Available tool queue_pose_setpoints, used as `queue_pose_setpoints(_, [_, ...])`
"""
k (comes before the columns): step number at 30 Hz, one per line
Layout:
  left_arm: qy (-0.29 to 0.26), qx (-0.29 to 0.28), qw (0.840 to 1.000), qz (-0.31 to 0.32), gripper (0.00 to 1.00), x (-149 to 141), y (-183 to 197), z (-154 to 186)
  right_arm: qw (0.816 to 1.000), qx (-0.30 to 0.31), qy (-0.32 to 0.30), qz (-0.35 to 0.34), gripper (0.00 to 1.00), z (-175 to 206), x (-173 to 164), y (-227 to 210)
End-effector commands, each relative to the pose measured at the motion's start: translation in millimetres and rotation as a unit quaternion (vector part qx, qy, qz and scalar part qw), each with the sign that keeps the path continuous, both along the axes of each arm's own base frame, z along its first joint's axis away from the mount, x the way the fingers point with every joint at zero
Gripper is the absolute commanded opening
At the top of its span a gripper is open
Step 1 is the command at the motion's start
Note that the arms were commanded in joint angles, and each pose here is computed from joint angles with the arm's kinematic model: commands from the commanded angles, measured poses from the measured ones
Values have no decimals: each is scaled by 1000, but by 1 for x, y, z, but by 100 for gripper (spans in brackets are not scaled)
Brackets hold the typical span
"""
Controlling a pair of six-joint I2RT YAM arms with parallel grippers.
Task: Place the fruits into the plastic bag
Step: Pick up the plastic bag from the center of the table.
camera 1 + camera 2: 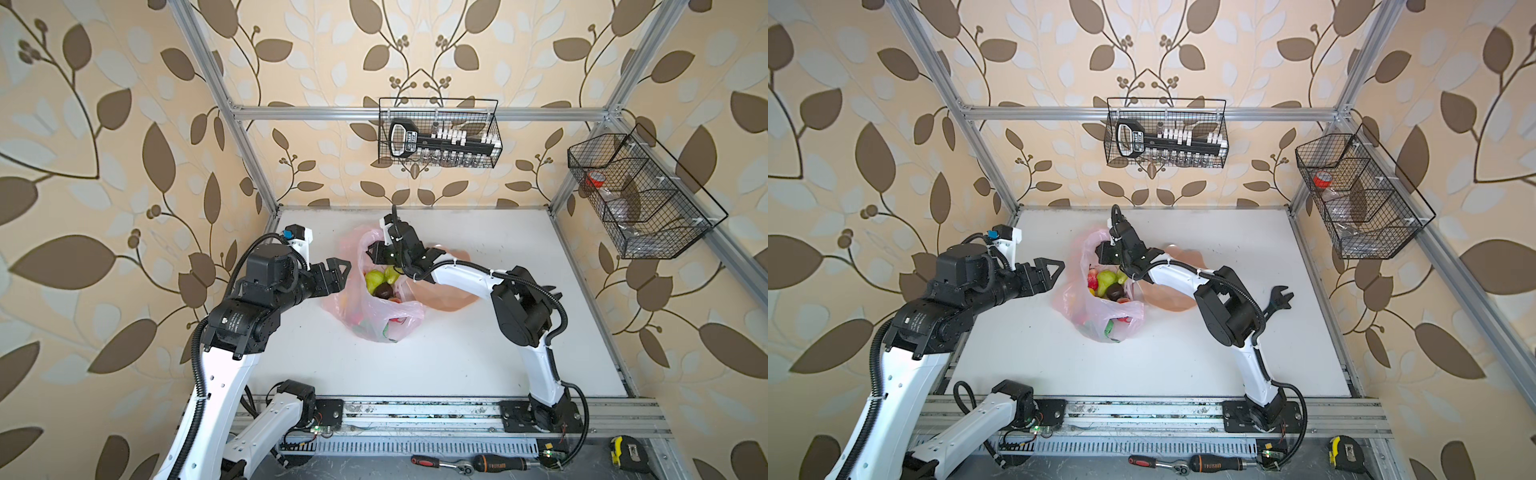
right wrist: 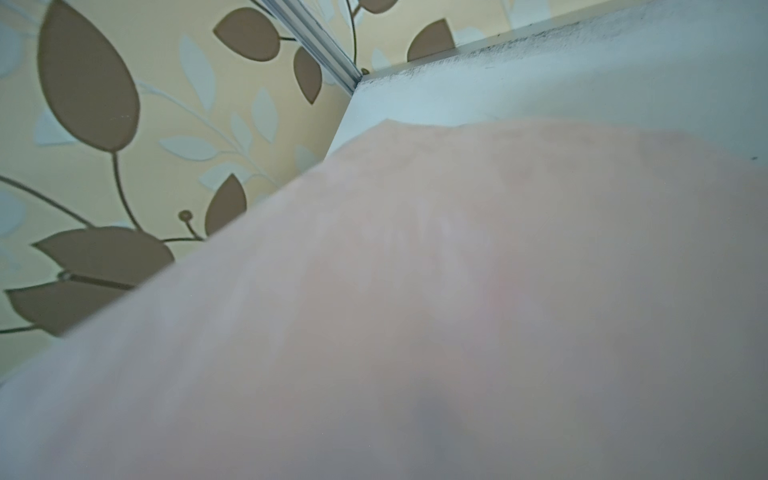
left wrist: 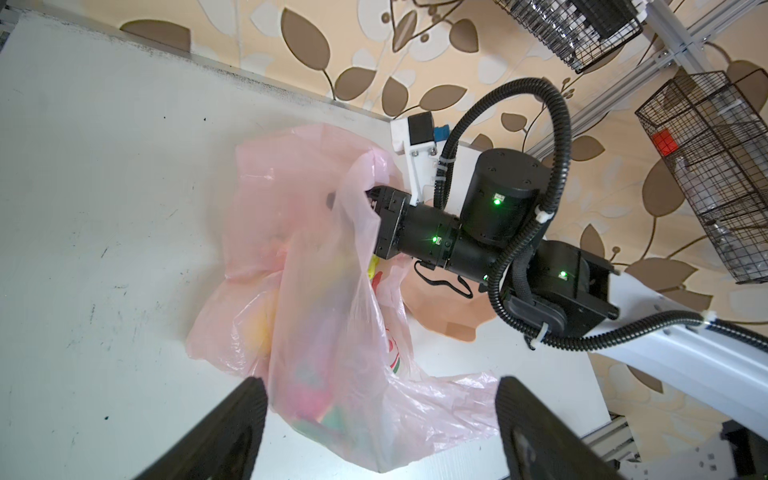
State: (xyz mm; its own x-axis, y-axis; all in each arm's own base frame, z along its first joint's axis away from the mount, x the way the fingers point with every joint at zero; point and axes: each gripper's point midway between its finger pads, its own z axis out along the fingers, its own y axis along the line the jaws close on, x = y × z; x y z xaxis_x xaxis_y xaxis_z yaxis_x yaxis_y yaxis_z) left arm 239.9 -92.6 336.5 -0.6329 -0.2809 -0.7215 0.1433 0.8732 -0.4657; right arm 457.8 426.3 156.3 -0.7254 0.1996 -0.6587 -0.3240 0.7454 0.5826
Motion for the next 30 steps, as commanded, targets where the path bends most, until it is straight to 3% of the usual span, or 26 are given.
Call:
queue_pose_setpoints(1, [-32,22,999,-27,86,4,-5,6,999,-20,-18,-32,0,22,3,-25])
queue_pose_setpoints(6, [-67,15,995,-66,80,13,-19,13,1000,-11,-27,9,0,58,-19,-39])
queue_pose_setpoints(15, [-148,41,966,-208,71,-8,-57,30,995,-14,65,80,0,64,-68,-73])
queue_pose_setpoints(18, [-184,68,942,-271,67,-24,-75,29,992,-10,86,96,0,62,-75,-76])
queue_pose_setpoints(23, [-229,122,888,-381,65,-52,-115,16,985,-30,120,118,0,49,-79,-74])
queue_pose_setpoints(30, [-198,217,795,-531,65,-90,-178,-40,978,-51,157,127,0,26,-81,-78])
